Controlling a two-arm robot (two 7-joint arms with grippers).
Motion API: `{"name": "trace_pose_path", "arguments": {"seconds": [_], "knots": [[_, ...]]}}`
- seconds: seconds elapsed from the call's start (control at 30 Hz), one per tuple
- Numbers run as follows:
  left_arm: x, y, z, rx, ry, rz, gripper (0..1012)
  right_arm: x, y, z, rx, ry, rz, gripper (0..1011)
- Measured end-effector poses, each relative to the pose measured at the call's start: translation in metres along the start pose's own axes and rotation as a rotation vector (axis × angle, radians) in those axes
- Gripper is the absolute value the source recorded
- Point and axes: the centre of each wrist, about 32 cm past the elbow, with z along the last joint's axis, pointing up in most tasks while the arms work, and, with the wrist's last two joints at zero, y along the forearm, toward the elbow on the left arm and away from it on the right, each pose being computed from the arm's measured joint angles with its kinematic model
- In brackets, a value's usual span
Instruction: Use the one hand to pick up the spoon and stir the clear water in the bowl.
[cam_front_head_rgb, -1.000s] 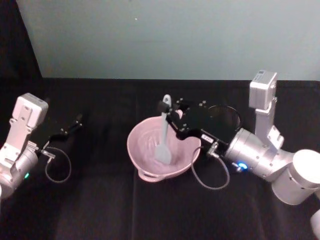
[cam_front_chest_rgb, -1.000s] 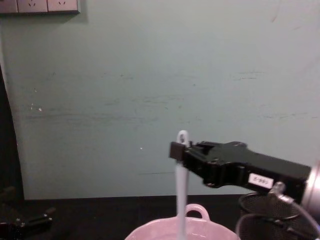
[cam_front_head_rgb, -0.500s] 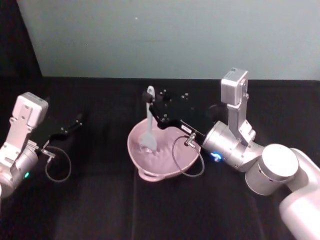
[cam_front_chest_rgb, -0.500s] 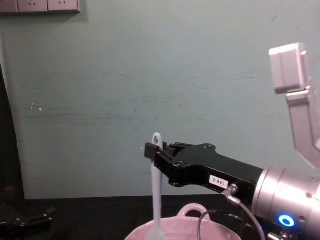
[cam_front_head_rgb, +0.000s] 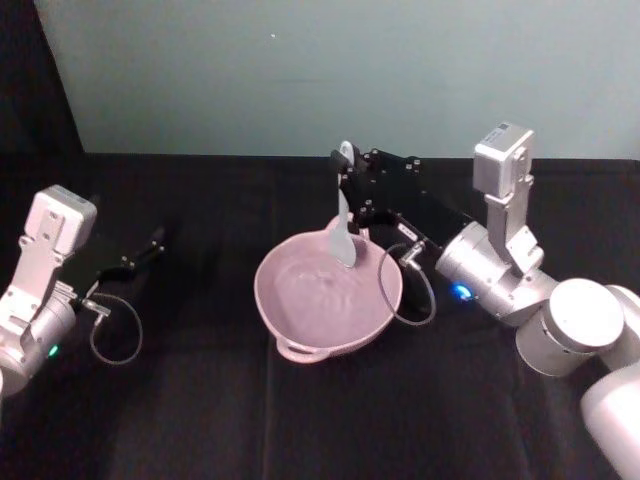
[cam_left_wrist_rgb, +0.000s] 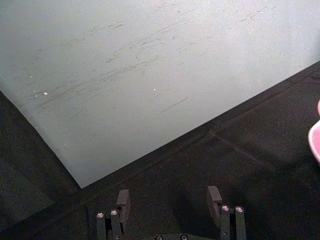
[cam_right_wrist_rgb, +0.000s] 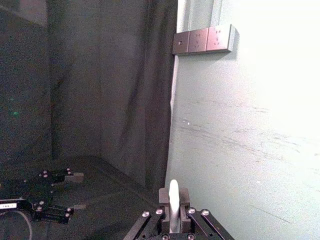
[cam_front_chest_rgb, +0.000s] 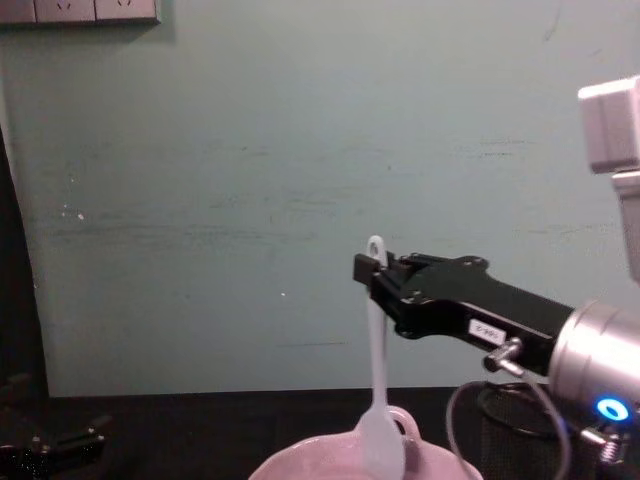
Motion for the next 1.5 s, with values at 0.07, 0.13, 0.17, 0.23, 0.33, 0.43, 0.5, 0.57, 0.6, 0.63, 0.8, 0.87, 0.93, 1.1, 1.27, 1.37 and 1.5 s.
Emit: {"name": "trace_pose_path", "arguments": {"seconds": [0.07,0.13,0.17,0.23,0.33,0.43,0.5,0.57,0.6,0.63,0.8,0.87,0.93,1.1,1.27,1.37,1.5], "knots": [[0.0,0.0,0.0,0.0,0.0,0.0,1011,0.004,-0.007,0.005,-0.009,-0.002,0.0,118],[0.0,0.0,0.0,0.0,0.0,0.0,1011,0.005,-0.011,0.008,-0.012,-0.001,0.003,118],[0.0,0.0,0.0,0.0,0.0,0.0,1011,0.006,-0.014,0.009,-0.016,0.003,0.006,118],[0.0,0.0,0.0,0.0,0.0,0.0,1011,0.007,-0.02,0.013,-0.028,0.017,0.021,118],[0.0,0.0,0.0,0.0,0.0,0.0,1011,0.006,-0.028,0.017,-0.044,0.05,0.048,118],[0.0,0.0,0.0,0.0,0.0,0.0,1011,0.002,-0.032,0.018,-0.055,0.08,0.074,118],[0.0,0.0,0.0,0.0,0.0,0.0,1011,0.0,-0.032,0.019,-0.06,0.098,0.089,118],[0.0,0.0,0.0,0.0,0.0,0.0,1011,-0.004,-0.032,0.018,-0.063,0.119,0.109,118],[0.0,0.0,0.0,0.0,0.0,0.0,1011,-0.006,-0.031,0.018,-0.062,0.125,0.115,118],[0.0,0.0,0.0,0.0,0.0,0.0,1011,-0.009,-0.029,0.018,-0.059,0.136,0.126,118],[0.0,0.0,0.0,0.0,0.0,0.0,1011,-0.017,-0.017,0.017,-0.043,0.154,0.16,118],[0.0,0.0,0.0,0.0,0.0,0.0,1011,-0.018,-0.01,0.014,-0.034,0.157,0.165,118],[0.0,0.0,0.0,0.0,0.0,0.0,1011,-0.018,-0.004,0.014,-0.025,0.154,0.164,118],[0.0,0.0,0.0,0.0,0.0,0.0,1011,-0.014,0.013,0.006,-0.018,0.128,0.126,118],[0.0,0.0,0.0,0.0,0.0,0.0,1011,-0.004,0.021,-0.001,-0.032,0.101,0.07,118],[0.0,0.0,0.0,0.0,0.0,0.0,1011,0.003,0.021,-0.003,-0.035,0.085,0.033,118],[0.0,0.0,0.0,0.0,0.0,0.0,1011,0.012,0.016,-0.002,-0.035,0.064,0.003,118]]}}
